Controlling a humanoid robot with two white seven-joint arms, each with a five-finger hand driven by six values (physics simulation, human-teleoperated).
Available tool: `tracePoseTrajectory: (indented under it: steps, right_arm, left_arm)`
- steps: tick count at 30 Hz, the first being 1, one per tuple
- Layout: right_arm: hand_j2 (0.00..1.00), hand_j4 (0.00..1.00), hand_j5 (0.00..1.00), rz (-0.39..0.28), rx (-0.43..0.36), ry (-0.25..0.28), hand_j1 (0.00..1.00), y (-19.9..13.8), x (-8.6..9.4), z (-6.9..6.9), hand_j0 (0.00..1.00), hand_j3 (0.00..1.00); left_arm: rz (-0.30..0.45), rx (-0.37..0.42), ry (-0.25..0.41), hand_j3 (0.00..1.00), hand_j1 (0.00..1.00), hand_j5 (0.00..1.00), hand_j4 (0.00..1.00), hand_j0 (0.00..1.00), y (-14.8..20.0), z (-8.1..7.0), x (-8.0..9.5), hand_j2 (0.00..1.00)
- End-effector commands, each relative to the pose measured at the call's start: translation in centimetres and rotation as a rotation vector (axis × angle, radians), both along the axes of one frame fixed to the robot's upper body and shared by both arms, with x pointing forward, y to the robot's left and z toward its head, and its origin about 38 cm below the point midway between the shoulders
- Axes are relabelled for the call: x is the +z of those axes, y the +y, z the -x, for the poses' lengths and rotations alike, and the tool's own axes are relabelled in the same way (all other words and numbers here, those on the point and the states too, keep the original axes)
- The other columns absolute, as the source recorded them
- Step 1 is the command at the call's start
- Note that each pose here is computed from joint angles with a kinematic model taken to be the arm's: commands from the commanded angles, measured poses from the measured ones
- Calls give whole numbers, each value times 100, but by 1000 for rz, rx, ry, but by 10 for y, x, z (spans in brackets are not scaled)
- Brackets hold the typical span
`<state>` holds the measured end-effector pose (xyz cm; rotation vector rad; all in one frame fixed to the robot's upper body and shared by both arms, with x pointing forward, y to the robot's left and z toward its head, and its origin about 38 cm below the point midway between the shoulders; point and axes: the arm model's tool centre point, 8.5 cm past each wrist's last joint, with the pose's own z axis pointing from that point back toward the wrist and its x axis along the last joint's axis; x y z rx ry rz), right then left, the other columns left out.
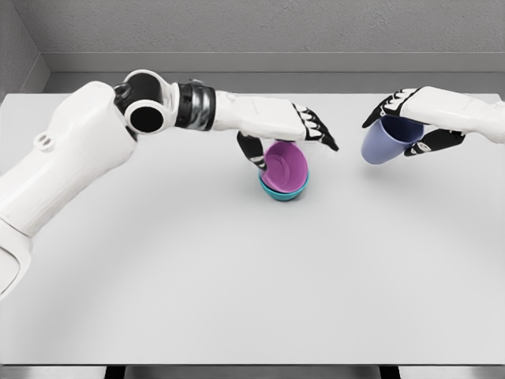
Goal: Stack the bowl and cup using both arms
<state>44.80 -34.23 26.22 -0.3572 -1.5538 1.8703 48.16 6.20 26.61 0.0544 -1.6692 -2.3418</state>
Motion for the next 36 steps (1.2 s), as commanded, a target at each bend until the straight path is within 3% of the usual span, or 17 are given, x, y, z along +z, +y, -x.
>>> tracePoseTrajectory:
  steps: [1,6,8,10,12,15,20,23,27,29,36]
  right_arm:
    - [73,73,73,-9,5,-2,73,2,2,1,73,73]
    - [73,73,73,-19,13,-2,73,7,0,0,73,73]
    - [73,73,73,-24,18,-2,73,10,-1,-1,73,73]
    - [73,73,73,-28,24,-3,73,13,0,-1,73,73]
    - [73,73,73,-29,25,-3,73,14,-1,-1,73,73]
    - [73,73,73,-34,33,-7,73,17,0,-2,73,73]
    - [73,73,73,-36,43,-15,73,21,3,-1,73,73]
    - [73,73,73,-41,53,-16,73,25,3,-1,73,73]
    - [73,73,73,-41,70,-31,73,30,9,0,73,73]
    - [73,73,73,-41,80,-37,73,33,11,1,73,73]
    - [73,73,73,-53,110,-54,73,44,16,3,73,73]
  left_arm:
    - [45,10,-48,100,100,100,100,100,15,1,25,100]
    - [78,77,-62,100,100,100,100,100,99,13,57,100]
    - [82,139,-64,100,100,100,100,100,130,13,59,100]
    - [140,226,-47,100,100,100,100,100,165,14,50,100]
    - [107,293,-33,100,100,100,100,100,199,18,40,100]
    - [110,367,-51,100,100,100,100,100,235,24,47,100]
    - [172,474,18,100,100,100,100,100,271,35,10,100]
    - [215,513,85,100,100,100,100,100,278,45,-22,100]
    - [398,585,163,100,100,100,100,100,280,60,-62,100]
    - [501,604,170,100,100,100,100,100,274,59,-67,100]
    - [510,637,185,100,100,100,100,100,283,58,-74,100]
